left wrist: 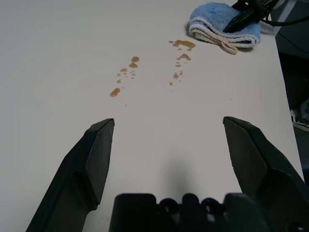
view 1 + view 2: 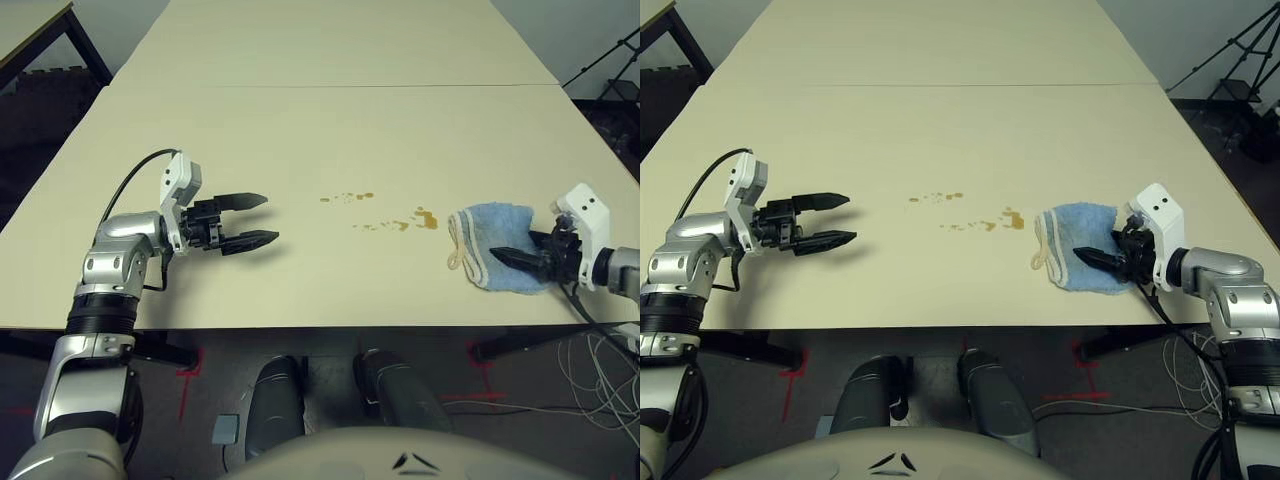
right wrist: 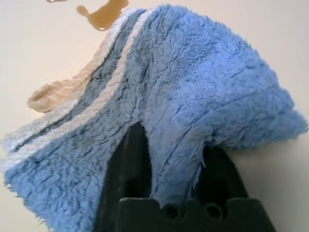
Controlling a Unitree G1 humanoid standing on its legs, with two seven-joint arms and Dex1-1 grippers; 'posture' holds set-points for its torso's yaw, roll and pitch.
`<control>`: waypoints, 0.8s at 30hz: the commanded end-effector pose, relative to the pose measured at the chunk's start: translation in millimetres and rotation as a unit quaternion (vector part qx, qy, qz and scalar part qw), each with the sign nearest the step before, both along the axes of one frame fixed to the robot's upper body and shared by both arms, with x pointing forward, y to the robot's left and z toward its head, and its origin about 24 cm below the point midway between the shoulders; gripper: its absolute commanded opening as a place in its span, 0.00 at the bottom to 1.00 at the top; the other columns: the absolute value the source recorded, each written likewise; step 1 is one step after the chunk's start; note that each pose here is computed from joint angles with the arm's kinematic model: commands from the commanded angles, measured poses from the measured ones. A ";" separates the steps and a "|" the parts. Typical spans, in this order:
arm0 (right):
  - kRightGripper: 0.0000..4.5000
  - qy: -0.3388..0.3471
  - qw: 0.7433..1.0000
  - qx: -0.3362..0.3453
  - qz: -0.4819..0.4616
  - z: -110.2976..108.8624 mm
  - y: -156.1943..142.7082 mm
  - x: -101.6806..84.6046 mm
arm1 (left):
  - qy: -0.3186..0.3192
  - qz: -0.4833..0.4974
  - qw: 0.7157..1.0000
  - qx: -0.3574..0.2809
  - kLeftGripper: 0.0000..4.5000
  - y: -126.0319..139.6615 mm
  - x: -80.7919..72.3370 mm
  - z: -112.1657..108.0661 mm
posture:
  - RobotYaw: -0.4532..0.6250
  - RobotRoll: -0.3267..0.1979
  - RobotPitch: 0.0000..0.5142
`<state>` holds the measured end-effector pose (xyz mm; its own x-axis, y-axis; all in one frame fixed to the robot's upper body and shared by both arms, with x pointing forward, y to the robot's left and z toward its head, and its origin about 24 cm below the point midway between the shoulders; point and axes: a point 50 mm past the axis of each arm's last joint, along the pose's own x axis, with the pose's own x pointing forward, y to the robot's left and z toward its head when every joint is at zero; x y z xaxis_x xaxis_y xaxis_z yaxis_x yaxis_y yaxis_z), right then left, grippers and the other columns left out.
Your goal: Wipe the water off the table with a rag.
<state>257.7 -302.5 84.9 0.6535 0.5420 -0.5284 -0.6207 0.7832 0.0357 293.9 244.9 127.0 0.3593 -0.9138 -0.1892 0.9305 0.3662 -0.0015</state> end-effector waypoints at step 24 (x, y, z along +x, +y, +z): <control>0.03 -0.002 0.999 0.047 -0.004 1.0 47.8 30.0 | -0.008 0.006 1.000 0.021 1.00 7.2 -2.4 3.6 | 0.22 0.62 0.25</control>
